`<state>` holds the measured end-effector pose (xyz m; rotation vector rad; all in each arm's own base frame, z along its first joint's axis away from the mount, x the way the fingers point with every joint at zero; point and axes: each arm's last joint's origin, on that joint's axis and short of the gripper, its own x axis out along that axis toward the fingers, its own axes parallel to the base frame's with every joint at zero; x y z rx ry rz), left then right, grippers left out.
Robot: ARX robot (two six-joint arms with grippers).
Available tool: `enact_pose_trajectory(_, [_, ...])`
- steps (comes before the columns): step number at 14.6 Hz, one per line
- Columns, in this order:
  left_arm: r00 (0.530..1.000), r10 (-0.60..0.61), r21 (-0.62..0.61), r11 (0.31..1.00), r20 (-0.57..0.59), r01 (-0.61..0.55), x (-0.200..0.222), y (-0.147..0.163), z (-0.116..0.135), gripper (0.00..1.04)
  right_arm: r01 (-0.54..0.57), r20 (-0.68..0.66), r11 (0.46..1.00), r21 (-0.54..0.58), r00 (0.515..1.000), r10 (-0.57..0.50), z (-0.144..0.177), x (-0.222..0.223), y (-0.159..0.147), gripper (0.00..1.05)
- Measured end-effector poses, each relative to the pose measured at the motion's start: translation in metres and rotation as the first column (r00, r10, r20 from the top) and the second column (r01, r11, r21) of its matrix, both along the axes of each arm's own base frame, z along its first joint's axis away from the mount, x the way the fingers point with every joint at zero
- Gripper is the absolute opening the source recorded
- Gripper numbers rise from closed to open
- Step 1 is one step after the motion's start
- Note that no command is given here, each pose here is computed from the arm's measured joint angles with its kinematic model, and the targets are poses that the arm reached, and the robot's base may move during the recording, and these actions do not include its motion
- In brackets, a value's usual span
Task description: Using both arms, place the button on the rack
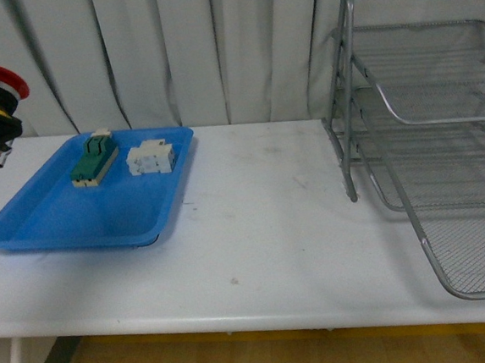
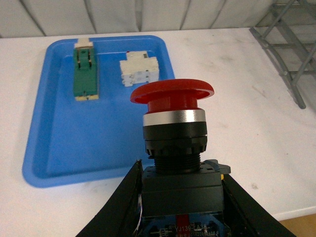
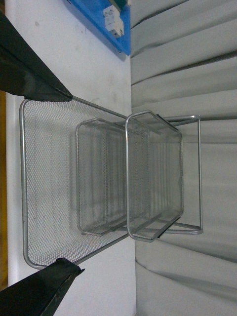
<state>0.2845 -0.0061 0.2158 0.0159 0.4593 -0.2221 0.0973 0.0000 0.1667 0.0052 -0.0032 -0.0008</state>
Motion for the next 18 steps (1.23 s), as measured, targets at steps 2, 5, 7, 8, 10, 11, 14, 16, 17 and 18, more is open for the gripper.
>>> enact_pose_trajectory(2, [1.000, 0.015, -0.010, 1.000, 0.002, -0.015, -0.011, 0.001, -0.002, 0.36, 0.000, 0.000, 1.000, 0.000, 1.000, 0.000, 0.000, 0.000, 0.000, 0.98])
enact_pose_trajectory(5, [1.000, 0.014, -0.013, 1.000, 0.008, -0.014, -0.018, -0.004, -0.004, 0.36, 0.000, 0.000, 1.000, 0.000, 1.000, 0.000, 0.000, 0.000, 0.000, 0.98])
enact_pose_trajectory(7, [1.000, 0.014, -0.018, 1.000, 0.012, -0.014, -0.018, -0.006, -0.004, 0.36, 0.000, 0.000, 1.000, 0.000, 1.000, 0.000, 0.000, 0.000, 0.000, 0.98])
enact_pose_trajectory(8, [1.000, 0.013, -0.019, 1.000, 0.013, -0.013, -0.017, -0.007, -0.005, 0.36, 0.000, 0.000, 1.000, 0.000, 1.000, 0.000, 0.000, 0.000, 0.000, 0.98])
enact_pose_trajectory(10, [1.000, 0.012, -0.014, 1.000, 0.006, -0.011, -0.015, -0.009, -0.008, 0.36, 0.000, 0.001, 1.000, 0.000, 1.000, 0.000, 0.000, 0.000, 0.000, 0.98])
enact_pose_trajectory(11, [1.000, 0.016, -0.012, 1.000, 0.004, -0.016, -0.015, -0.009, -0.008, 0.36, 0.000, 0.000, 1.000, 0.000, 1.000, 0.000, 0.000, 0.000, 0.000, 0.98])
enact_pose_trajectory(14, [1.000, 0.016, -0.011, 1.000, -0.003, -0.016, -0.017, -0.009, -0.011, 0.36, 0.000, 0.000, 1.000, 0.000, 1.000, 0.000, 0.000, 0.000, 0.000, 0.98])
enact_pose_trajectory(16, [1.000, 0.016, -0.011, 1.000, -0.009, -0.016, -0.018, -0.009, -0.012, 0.36, 0.000, -0.001, 1.000, 0.000, 1.000, 0.000, 0.000, 0.000, 0.000, 0.98])
enact_pose_trajectory(17, [1.000, 0.014, -0.011, 1.000, -0.001, -0.014, -0.019, -0.010, -0.011, 0.36, 0.000, 0.000, 1.000, 0.000, 1.000, 0.000, 0.000, 0.000, 0.000, 0.98])
enact_pose_trajectory(18, [1.000, 0.011, -0.011, 1.000, -0.001, -0.011, -0.019, -0.011, -0.010, 0.36, 0.000, 0.000, 1.000, 0.000, 1.000, 0.000, 0.000, 0.000, 0.000, 0.98])
